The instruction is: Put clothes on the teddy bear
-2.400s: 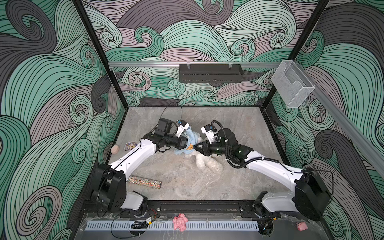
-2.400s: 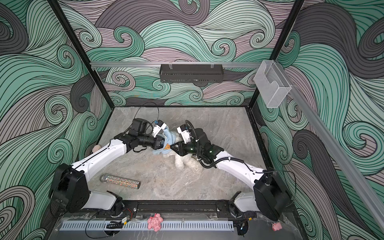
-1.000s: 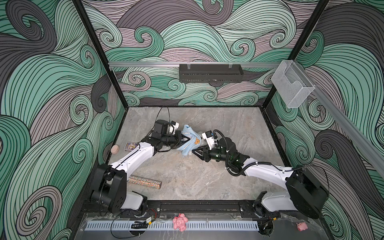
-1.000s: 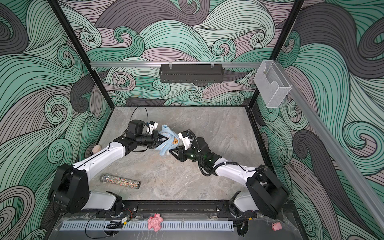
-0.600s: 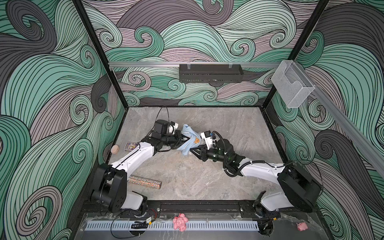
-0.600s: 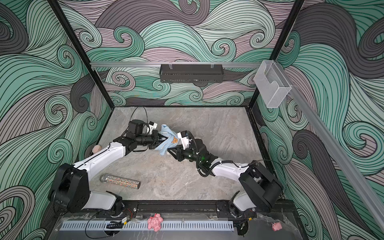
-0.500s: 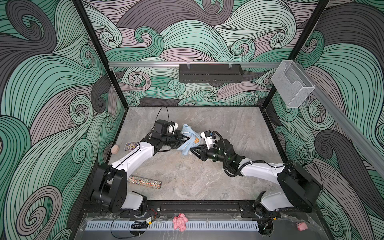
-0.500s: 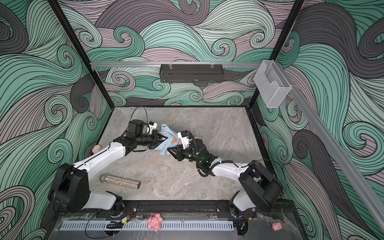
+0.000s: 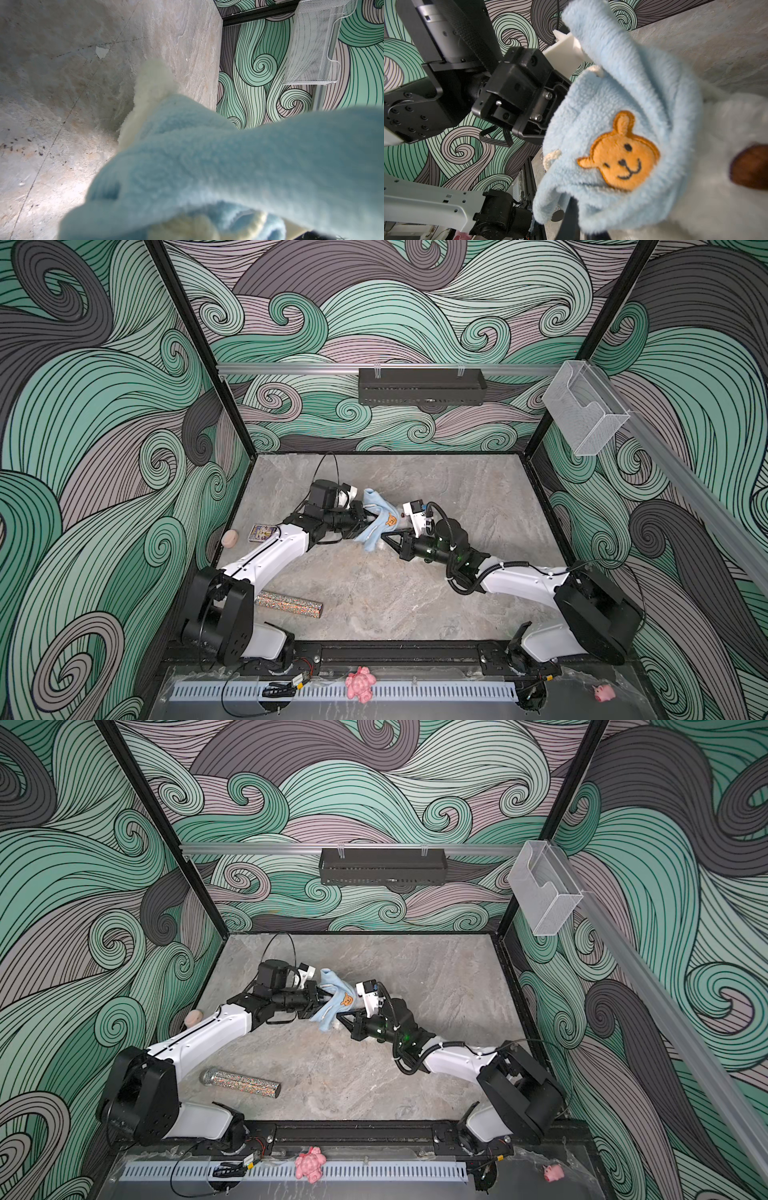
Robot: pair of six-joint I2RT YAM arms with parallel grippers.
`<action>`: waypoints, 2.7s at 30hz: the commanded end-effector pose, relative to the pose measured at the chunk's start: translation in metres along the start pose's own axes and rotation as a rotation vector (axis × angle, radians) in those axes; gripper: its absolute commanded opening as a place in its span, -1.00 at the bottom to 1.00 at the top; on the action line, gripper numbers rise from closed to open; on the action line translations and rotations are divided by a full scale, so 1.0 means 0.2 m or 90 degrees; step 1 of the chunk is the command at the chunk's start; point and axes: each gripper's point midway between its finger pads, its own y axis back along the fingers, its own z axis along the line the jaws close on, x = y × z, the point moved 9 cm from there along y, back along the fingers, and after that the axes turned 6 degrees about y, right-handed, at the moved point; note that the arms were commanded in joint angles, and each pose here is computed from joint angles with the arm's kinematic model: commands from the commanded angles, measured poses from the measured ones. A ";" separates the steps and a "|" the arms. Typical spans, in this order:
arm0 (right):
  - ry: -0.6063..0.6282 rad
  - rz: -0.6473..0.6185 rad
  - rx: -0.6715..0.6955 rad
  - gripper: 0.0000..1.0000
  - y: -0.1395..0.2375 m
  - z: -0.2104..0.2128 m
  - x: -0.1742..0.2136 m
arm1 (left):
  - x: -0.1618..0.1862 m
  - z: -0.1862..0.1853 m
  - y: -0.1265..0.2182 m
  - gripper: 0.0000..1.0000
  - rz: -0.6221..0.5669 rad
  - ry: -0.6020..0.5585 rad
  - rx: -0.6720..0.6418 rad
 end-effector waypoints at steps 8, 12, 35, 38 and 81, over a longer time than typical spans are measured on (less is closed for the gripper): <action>-0.019 0.025 0.022 -1.00 0.12 0.01 0.08 | -0.05 -0.07 0.01 -1.00 -0.038 -0.010 -0.006; -0.035 0.052 0.035 -0.99 0.15 0.00 0.14 | -0.07 -0.08 0.02 -1.00 -0.053 0.000 0.001; -0.106 0.102 0.420 -1.00 0.30 -0.34 0.31 | 0.02 -0.14 0.07 -1.00 0.086 -0.116 0.039; -0.095 0.089 0.401 -0.96 0.29 -0.34 0.25 | 0.04 -0.14 0.08 -1.00 0.097 -0.203 0.026; -0.035 0.149 -0.053 -0.76 0.05 0.04 -0.35 | 0.16 -0.11 0.12 -1.00 0.020 -0.766 0.002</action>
